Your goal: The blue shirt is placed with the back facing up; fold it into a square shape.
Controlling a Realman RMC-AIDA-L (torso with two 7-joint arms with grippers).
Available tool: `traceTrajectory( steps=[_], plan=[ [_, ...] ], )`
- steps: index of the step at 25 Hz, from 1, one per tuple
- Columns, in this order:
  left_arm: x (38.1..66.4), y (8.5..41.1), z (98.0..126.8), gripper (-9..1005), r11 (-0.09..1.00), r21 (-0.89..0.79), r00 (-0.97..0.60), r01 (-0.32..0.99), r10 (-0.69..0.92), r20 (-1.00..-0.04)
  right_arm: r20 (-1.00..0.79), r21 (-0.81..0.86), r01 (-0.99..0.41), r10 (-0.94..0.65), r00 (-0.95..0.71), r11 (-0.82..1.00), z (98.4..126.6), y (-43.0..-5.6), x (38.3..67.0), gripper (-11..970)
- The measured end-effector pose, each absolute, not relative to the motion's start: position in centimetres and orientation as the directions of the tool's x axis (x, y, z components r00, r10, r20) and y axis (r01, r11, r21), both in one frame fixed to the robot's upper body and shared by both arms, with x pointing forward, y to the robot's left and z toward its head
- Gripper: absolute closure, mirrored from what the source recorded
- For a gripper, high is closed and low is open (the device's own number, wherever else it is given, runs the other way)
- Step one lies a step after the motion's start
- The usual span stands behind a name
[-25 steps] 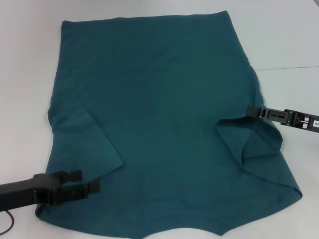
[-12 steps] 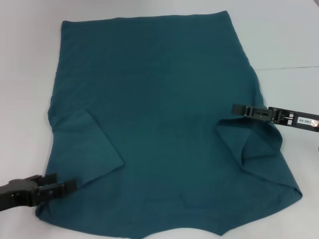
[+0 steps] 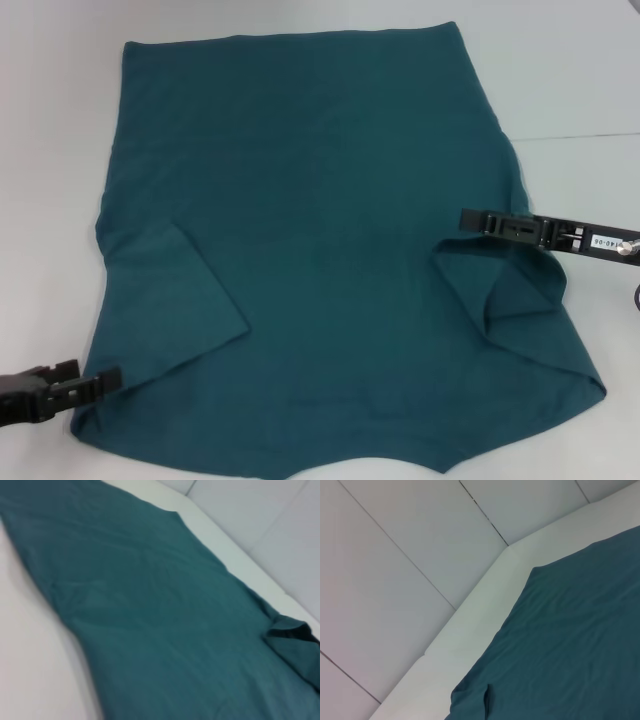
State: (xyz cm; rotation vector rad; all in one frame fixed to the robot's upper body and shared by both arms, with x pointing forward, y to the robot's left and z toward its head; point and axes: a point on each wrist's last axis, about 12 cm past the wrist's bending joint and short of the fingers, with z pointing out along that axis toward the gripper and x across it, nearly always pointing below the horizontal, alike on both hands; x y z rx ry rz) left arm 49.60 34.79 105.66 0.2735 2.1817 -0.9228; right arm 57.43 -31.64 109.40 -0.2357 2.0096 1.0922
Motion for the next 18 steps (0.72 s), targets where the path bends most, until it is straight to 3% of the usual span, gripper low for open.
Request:
traceTrajectory(
  steps=[6,18],
  plan=[
    [49.49,34.98,105.26,123,0.736,-0.531,-0.722,0.419,-0.083,-0.686,-0.734,0.613,-0.510,0.197,-0.650,0.604,109.40,-31.56,57.39,147],
    [49.40,35.02,105.16,125,0.739,-0.529,-0.722,0.416,-0.085,-0.686,-0.777,0.561,-0.616,0.095,-0.622,0.553,109.79,-30.92,56.76,105]
  ],
)
